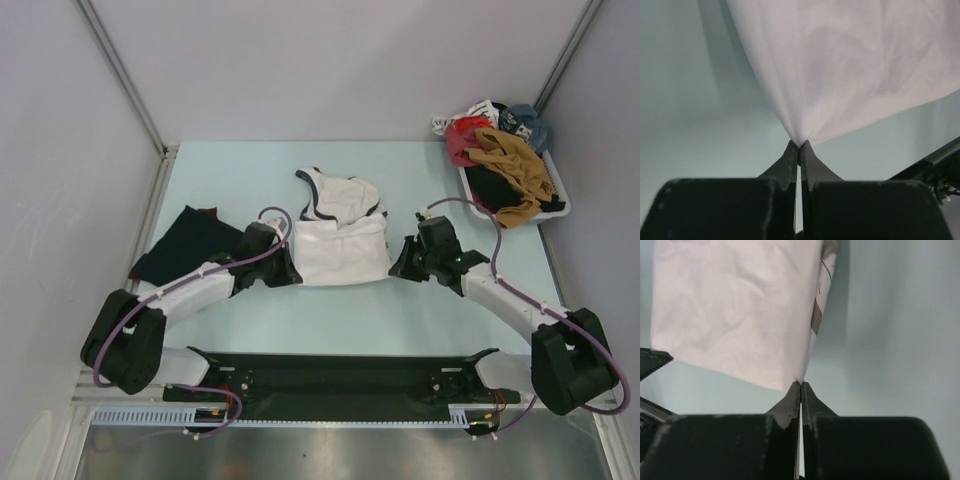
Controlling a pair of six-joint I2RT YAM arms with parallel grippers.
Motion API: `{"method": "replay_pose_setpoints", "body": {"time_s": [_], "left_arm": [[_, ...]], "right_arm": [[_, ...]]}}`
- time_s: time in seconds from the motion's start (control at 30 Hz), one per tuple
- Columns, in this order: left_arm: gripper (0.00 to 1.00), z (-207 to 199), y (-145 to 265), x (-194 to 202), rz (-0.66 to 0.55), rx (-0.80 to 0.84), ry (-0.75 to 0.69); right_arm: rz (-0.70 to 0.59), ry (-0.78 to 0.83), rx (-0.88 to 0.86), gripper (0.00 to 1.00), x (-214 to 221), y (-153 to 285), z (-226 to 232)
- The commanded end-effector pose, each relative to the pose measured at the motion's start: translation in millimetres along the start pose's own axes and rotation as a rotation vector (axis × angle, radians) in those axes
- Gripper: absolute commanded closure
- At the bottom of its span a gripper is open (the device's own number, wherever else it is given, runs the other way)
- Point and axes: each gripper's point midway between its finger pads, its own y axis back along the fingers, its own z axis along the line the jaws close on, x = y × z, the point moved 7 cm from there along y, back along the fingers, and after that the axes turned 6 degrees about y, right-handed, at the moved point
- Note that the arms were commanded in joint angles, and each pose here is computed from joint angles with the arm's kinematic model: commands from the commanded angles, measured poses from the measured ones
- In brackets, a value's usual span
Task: Fold and stack the tank tops
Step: Fold the tank top
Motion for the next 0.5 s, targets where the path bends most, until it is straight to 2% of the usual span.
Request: {"method": "replay_pose_setpoints", "body": {"time_s": [0.0, 0.07, 0.1, 0.17, 0.2, 0.23, 0.3, 0.33, 0.37, 0.4, 0.47], "left_arm": [[1.00, -44, 42, -41, -0.104, 0.059, -0.094], [1.00, -58, 48, -64, -0.108, 0.050, -0.126], [1.00, -79, 57, -86, -0.103, 0.080, -0.137], [1.00, -96, 74, -117, -0.143, 0.086, -0.147], [1.00, -117, 99, -138, -0.209, 0.096, -0.163], [1.00, -126, 115, -146, -0.256, 0.101, -0.171], [0.99, -133, 139, -152, -0.331, 0.116, -0.172], [1.00, -135, 153, -147, -0.358, 0.143, -0.176], [1.00, -130, 152, -140, -0.343, 0.141, -0.176], [1.00, -114, 140, -121, -0.272, 0.113, -0.169], [1.00, -101, 123, -90, -0.187, 0.116, -0.159]], "right_arm": [[-0.096, 0.040, -0.015, 1.00, -42, 32, 22], [-0.116, 0.050, -0.005, 1.00, -68, 34, 26], [-0.167, 0.058, -0.030, 1.00, -96, 46, 41], [-0.212, 0.068, -0.078, 1.00, -127, 61, 57], [-0.274, 0.086, -0.119, 1.00, -151, 81, 75], [-0.299, 0.100, -0.139, 1.00, -157, 91, 83], [-0.380, 0.127, -0.144, 1.00, -160, 118, 93], [-0.368, 0.120, -0.127, 1.00, -149, 116, 87], [-0.340, 0.110, -0.117, 1.00, -138, 112, 81], [-0.305, 0.087, -0.110, 1.00, -125, 109, 75], [-0.204, 0.054, -0.100, 1.00, -78, 94, 55]]}}
